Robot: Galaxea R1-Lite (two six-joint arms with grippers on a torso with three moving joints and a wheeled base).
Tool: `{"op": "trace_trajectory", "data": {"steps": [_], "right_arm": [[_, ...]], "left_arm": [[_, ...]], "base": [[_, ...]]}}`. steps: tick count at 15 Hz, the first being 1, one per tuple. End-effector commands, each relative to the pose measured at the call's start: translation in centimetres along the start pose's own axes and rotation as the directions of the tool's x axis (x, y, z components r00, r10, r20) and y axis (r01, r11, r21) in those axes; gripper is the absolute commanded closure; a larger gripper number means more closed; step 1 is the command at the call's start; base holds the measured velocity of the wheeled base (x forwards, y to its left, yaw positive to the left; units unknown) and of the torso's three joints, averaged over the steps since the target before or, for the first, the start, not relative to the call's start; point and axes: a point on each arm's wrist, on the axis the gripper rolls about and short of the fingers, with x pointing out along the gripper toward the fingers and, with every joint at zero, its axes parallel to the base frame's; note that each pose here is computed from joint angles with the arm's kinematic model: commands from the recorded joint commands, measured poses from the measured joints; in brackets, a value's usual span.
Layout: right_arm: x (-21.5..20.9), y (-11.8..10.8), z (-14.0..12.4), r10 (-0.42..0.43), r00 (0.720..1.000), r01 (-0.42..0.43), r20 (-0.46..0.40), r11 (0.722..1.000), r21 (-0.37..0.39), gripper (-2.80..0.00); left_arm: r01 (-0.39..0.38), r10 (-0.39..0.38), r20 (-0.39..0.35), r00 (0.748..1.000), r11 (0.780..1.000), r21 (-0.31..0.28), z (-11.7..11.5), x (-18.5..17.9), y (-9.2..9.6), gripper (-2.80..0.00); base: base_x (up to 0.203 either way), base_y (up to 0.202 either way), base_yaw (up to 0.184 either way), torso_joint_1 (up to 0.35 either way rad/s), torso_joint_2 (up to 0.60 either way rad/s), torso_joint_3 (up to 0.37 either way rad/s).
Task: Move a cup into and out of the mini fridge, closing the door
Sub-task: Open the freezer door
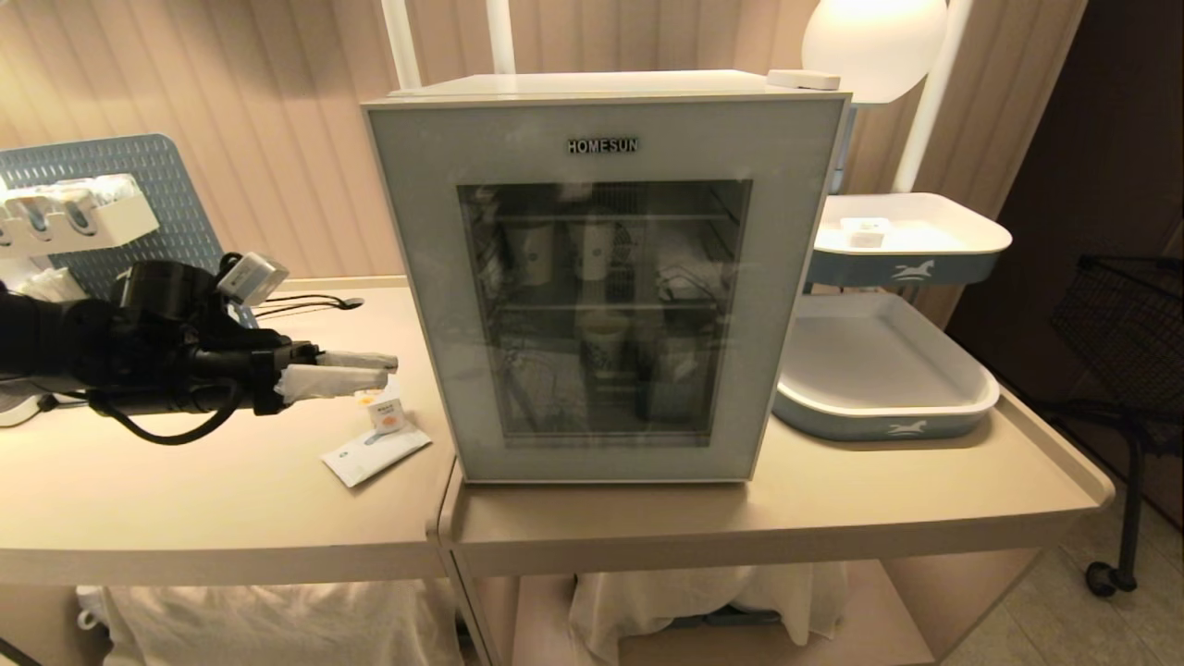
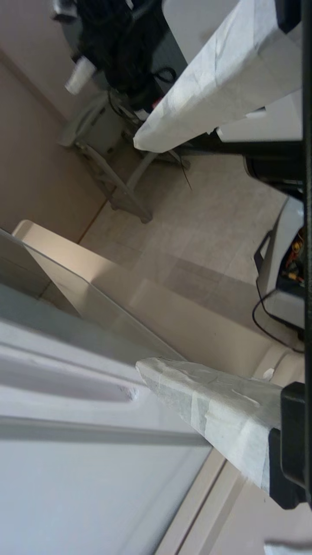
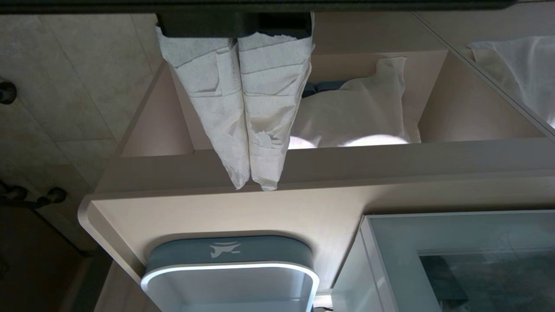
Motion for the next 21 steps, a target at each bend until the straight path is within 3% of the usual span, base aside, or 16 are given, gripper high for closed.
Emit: {"op": "trace_trajectory", "data": {"steps": [1, 4, 8, 11, 15, 18, 21], "right_arm": [[0.0, 0.0, 0.0, 0.001, 1.000, -0.001, 0.000, 1.000, 0.000, 0.00], [0.0, 0.0, 0.0, -0.001, 1.000, 0.001, 0.000, 1.000, 0.002, 0.00], [0.0, 0.0, 0.0, -0.001, 1.000, 0.001, 0.000, 1.000, 0.002, 0.00], [0.0, 0.0, 0.0, -0.001, 1.000, 0.001, -0.001, 1.000, 0.002, 0.00], [0.0, 0.0, 0.0, 0.001, 1.000, -0.001, -0.001, 1.000, 0.003, 0.00], [0.0, 0.0, 0.0, 0.000, 1.000, 0.000, -0.001, 1.000, 0.003, 0.00], [0.0, 0.0, 0.0, -0.001, 1.000, 0.001, -0.001, 1.000, 0.003, 0.00]], "left_arm": [[0.022, -0.021, -0.010, 1.000, 1.000, 0.008, -1.0, 1.0, 1.7, -2.80], [0.038, -0.037, -0.011, 0.999, 0.998, 0.055, 0.0, 1.9, 2.5, -2.80], [0.028, -0.028, -0.008, 1.000, 0.995, 0.096, 0.9, 1.7, 1.6, -2.80], [-0.017, 0.019, -0.010, 1.000, 0.975, 0.222, 1.6, 2.8, 2.5, -2.80], [0.025, -0.019, -0.029, 0.999, 0.976, 0.216, 2.0, 4.9, 2.0, -2.80], [0.068, -0.062, -0.041, 0.997, 0.984, 0.162, 2.3, 6.6, 1.2, -2.80], [0.069, -0.061, -0.051, 0.997, 0.981, 0.183, 2.1, 7.5, 1.5, -2.80]], "base": [[0.000, 0.000, 0.000, 0.000, 0.00, 0.000], [0.000, 0.000, 0.000, 0.000, 0.00, 0.000], [0.000, 0.000, 0.000, 0.000, 0.00, 0.000], [0.000, 0.000, 0.000, 0.000, 0.00, 0.000], [0.000, 0.000, 0.000, 0.000, 0.00, 0.000], [0.000, 0.000, 0.000, 0.000, 0.00, 0.000], [0.000, 0.000, 0.000, 0.000, 0.00, 0.000]]}}
